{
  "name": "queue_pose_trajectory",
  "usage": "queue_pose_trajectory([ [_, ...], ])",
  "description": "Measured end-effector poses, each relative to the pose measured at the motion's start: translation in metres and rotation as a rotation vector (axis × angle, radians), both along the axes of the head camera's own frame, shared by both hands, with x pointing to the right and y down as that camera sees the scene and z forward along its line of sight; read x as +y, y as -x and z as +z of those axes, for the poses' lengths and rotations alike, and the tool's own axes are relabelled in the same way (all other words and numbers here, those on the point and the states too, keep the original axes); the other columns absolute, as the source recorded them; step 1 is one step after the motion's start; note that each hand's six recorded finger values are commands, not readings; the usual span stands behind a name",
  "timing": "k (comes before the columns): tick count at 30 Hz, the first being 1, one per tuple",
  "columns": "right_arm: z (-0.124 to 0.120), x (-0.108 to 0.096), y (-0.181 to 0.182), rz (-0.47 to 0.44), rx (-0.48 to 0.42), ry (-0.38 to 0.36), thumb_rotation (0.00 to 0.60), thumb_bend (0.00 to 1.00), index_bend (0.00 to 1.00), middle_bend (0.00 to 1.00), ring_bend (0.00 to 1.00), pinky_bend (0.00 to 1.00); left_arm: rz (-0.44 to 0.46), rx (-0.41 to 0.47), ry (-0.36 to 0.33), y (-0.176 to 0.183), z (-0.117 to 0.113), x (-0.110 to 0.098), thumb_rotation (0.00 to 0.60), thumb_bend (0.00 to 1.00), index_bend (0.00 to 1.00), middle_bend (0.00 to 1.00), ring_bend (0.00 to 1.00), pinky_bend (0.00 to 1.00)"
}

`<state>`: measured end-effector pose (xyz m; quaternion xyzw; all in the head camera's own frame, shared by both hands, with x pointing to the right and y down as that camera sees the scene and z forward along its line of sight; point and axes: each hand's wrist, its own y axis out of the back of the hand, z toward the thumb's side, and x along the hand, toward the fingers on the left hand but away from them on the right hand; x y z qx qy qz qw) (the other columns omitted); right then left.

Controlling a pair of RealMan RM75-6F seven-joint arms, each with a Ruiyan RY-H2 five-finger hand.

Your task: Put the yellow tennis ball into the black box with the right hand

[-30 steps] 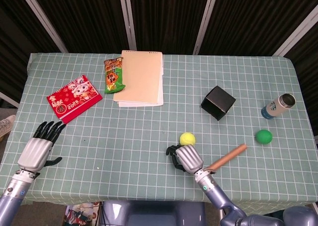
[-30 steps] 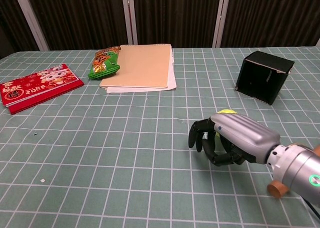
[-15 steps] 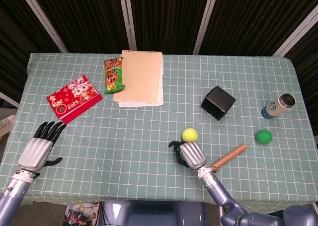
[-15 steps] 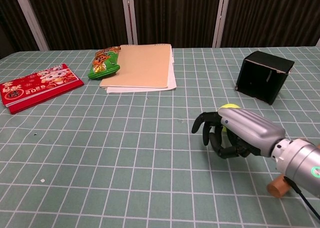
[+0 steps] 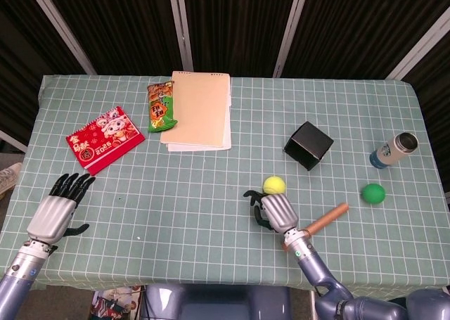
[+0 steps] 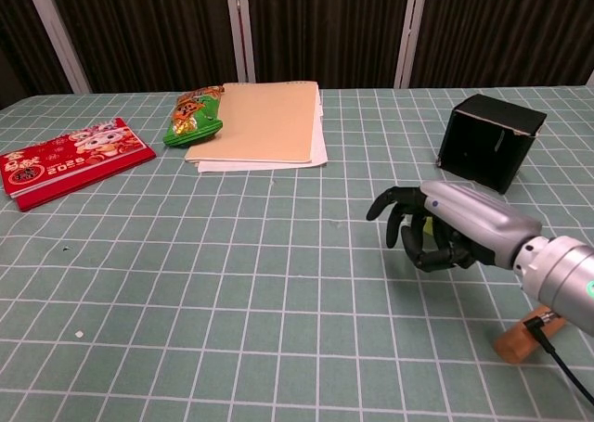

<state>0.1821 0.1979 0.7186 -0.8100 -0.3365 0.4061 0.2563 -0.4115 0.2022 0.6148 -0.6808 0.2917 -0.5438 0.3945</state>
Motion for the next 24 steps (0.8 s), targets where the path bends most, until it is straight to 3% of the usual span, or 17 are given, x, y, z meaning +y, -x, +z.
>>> queue_pose_trajectory([
  [24,0.009,-0.011,-0.043,0.045,0.082,0.016,0.600,0.76,0.28,0.45,0.52,0.67,0.006,-0.004,0.002,-0.003,0.001,0.002,0.600,0.05,0.00,0.05,0.00,0.00],
])
